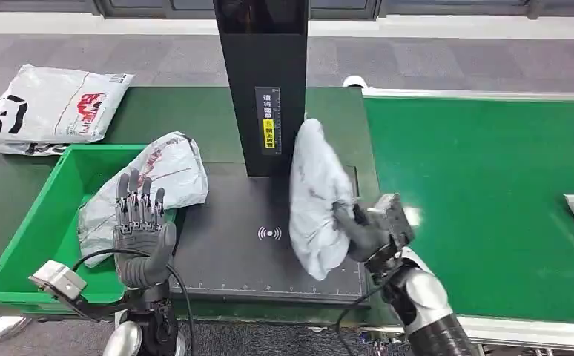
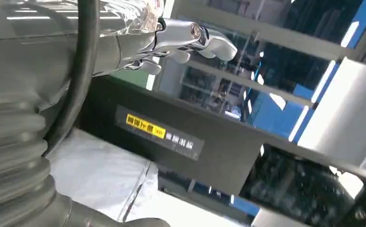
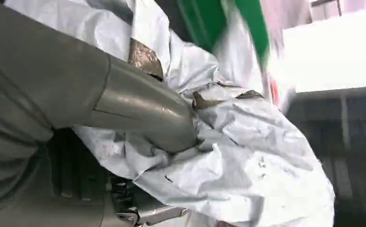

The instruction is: Moved the parcel from conveyor to table for the left to box.

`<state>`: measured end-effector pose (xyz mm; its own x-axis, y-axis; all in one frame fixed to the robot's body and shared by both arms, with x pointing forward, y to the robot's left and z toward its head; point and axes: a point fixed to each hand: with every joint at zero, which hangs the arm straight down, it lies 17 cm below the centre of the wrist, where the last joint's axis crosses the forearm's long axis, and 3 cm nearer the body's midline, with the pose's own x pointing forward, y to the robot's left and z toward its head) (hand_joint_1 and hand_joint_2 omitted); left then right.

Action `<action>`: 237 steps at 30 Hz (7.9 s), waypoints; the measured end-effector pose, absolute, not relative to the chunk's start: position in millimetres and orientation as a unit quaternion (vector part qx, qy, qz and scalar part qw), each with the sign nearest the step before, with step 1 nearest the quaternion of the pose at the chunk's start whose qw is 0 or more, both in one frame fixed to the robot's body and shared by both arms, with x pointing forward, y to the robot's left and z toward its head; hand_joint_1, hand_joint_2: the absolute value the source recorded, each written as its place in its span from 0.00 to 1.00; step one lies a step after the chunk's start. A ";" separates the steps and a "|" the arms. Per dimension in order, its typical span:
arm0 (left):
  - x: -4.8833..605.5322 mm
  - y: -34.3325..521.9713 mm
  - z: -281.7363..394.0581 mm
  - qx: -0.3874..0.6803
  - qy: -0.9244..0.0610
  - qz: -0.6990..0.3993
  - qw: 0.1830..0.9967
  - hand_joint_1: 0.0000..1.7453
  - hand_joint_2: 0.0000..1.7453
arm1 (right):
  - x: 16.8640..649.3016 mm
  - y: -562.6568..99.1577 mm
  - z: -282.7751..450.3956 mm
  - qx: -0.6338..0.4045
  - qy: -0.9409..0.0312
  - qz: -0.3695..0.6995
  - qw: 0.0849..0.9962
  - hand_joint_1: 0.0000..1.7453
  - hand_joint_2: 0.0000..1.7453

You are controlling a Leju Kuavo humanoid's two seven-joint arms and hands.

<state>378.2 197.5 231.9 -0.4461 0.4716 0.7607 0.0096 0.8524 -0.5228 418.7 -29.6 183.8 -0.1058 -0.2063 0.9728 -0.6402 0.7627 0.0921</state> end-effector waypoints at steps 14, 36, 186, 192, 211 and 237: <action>382.0 206.3 234.1 -0.124 -0.821 0.244 0.502 0.00 1.00 | 333.9 63.5 146.2 0.383 -0.650 0.264 0.601 0.00 1.00; 376.1 208.7 245.9 -0.101 -0.836 0.225 0.491 0.00 1.00 | 387.5 5.4 163.7 0.308 -0.703 0.125 0.629 0.00 0.00; 591.7 385.2 108.0 0.606 -0.285 -0.555 0.493 1.00 1.00 | 407.9 -236.1 310.3 0.100 -0.882 -0.191 0.420 0.00 1.00; 582.0 392.0 80.5 0.580 -0.256 -0.596 0.493 1.00 1.00 | 408.7 -234.2 308.5 0.101 -0.880 -0.190 0.423 0.00 1.00; 552.7 437.6 76.8 0.644 -0.199 -0.540 0.505 1.00 1.00 | 409.6 -227.9 307.1 0.106 -0.879 -0.172 0.432 0.00 1.00; 566.7 456.7 197.4 0.734 -0.368 -0.340 0.458 0.00 0.00 | 403.6 -243.4 303.5 0.084 -0.871 -0.202 0.440 0.00 1.00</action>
<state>566.7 456.7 197.4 0.4979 -0.8518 -0.1631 -0.2280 -0.3100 0.9230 403.6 -243.4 303.5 -0.5979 -0.3242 0.7331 0.0313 0.9044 0.4255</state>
